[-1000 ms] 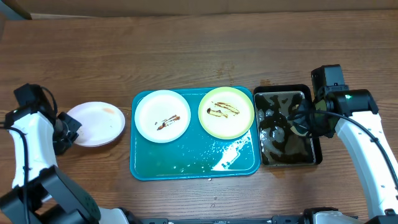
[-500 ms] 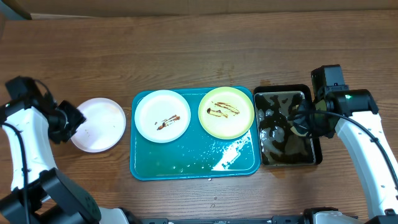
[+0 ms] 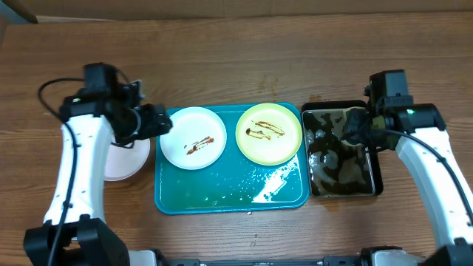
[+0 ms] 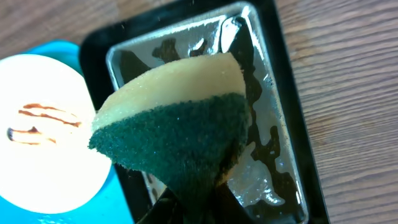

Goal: Clean dirty plates on tray and stack at the side
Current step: 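Set the white plate on the table left of the tray and release, then grip the rim of the left white plate with the left gripper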

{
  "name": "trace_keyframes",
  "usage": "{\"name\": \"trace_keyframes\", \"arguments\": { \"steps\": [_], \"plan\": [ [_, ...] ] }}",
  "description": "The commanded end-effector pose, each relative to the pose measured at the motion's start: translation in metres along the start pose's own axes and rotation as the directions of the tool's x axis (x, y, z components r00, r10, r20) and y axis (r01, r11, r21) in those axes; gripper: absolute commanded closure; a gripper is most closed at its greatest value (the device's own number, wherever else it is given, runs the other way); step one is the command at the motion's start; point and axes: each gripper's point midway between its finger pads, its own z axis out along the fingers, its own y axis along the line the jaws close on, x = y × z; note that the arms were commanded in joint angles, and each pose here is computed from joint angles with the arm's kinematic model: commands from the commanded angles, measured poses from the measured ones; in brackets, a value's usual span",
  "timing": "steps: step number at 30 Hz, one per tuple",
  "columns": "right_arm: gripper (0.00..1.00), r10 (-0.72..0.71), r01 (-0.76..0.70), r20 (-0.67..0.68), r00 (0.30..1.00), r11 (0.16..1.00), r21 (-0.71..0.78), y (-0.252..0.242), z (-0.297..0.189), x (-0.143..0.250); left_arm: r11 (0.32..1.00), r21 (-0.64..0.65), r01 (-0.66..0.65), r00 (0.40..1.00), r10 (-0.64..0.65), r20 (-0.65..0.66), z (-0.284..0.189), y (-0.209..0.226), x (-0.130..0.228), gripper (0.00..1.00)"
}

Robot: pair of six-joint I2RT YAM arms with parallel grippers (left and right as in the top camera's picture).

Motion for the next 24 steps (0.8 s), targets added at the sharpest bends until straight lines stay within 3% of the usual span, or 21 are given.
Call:
{"name": "trace_keyframes", "arguments": {
  "steps": [1,15,19,21,24],
  "plan": [
    [0.87,-0.027,0.027,-0.046,0.999,1.000,0.008,0.000,0.019,0.002,0.994,-0.067,-0.087,0.996,0.087,-0.011,0.006,-0.003,-0.002,0.16],
    [0.87,-0.031,0.007,-0.348,0.937,0.997,-0.072,0.010,0.114,0.056,0.985,-0.068,-0.157,0.987,0.158,0.000,0.012,-0.019,-0.005,0.16],
    [0.96,-0.147,0.053,-0.433,0.889,0.973,-0.223,0.026,0.119,0.083,0.984,-0.068,-0.163,0.986,0.164,0.001,0.012,-0.019,-0.005,0.16],
    [0.96,-0.106,0.054,-0.453,0.885,0.990,-0.128,0.010,0.121,0.087,0.984,-0.068,-0.163,0.987,0.163,0.001,0.012,-0.019,-0.005,0.16],
    [0.96,0.198,-0.117,-0.396,0.897,0.969,0.219,-0.039,0.122,0.081,0.984,-0.068,-0.163,0.987,0.163,0.000,0.012,-0.019,-0.005,0.17]
  ]
}}
